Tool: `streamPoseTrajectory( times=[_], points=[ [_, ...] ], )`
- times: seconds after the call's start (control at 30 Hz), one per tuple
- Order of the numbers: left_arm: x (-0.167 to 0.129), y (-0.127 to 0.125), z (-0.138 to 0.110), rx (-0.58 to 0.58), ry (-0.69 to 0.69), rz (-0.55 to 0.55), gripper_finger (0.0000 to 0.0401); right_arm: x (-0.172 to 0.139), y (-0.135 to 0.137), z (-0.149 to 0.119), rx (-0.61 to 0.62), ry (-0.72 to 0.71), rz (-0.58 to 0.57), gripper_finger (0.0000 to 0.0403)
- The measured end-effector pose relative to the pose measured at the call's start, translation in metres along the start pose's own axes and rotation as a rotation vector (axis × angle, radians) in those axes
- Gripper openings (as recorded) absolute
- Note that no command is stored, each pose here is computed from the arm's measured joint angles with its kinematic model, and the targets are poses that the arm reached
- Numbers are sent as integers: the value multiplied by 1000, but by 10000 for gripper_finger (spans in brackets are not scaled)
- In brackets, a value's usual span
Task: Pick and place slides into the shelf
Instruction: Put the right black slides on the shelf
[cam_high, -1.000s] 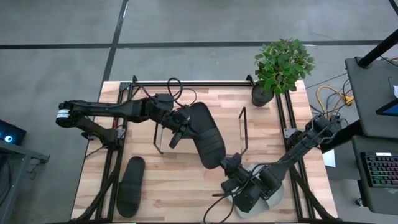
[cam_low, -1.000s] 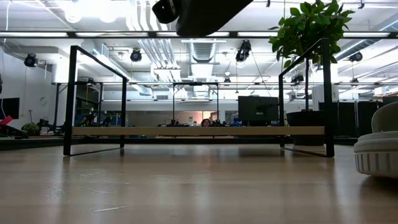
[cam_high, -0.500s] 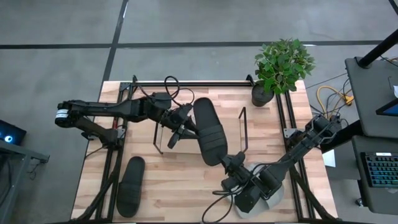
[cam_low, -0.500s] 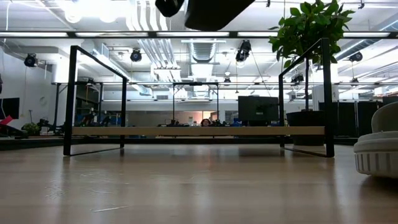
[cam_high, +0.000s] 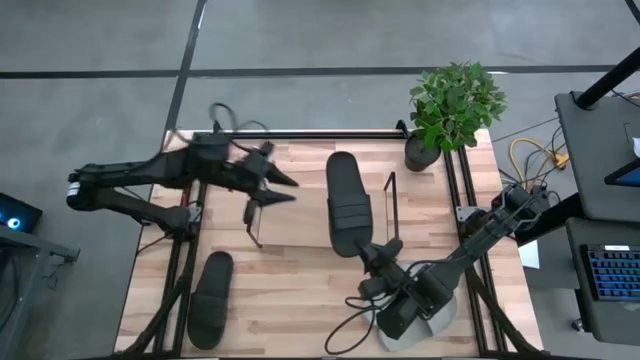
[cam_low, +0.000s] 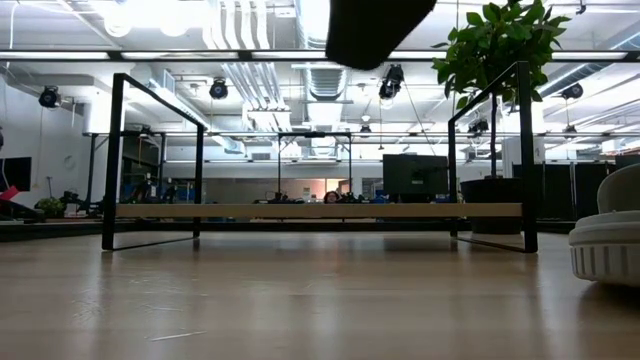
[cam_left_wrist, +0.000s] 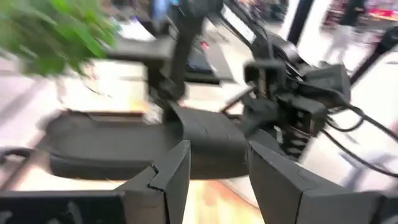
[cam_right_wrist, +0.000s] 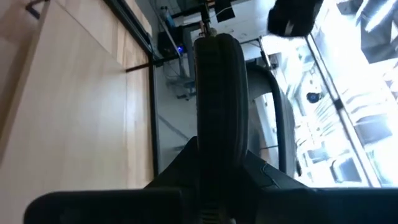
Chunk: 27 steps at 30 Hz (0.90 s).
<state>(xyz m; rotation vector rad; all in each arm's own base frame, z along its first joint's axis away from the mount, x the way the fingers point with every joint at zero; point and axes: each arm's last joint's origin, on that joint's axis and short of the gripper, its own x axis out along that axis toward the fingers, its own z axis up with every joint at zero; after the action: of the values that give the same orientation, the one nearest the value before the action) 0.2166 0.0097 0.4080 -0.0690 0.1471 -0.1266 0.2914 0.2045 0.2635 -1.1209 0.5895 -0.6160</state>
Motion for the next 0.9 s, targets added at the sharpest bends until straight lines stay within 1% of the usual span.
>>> streamPoseTrajectory(
  times=[0.1,0.2,0.33,0.4,0.47,0.63,0.73,0.9],
  points=[
    [-19,-4,5,14,-50,27,141,0,1,-3,30,3,8,39],
    [-28,-5,4,17,-63,29,141,0,2,-6,78,11,12,39],
    [-29,-4,-6,13,-44,52,141,0,8,-16,136,31,54,39],
    [-26,-3,-15,8,-18,77,141,1,16,-21,149,41,73,39],
    [-22,-1,-23,4,7,100,141,2,27,-23,125,48,73,39],
    [-12,2,-35,-1,38,105,141,6,49,-22,82,59,67,39],
    [-7,3,-36,-2,40,105,142,7,61,-23,57,66,66,39],
    [-6,3,-35,0,30,104,142,9,73,-24,53,77,66,39]
  ],
)
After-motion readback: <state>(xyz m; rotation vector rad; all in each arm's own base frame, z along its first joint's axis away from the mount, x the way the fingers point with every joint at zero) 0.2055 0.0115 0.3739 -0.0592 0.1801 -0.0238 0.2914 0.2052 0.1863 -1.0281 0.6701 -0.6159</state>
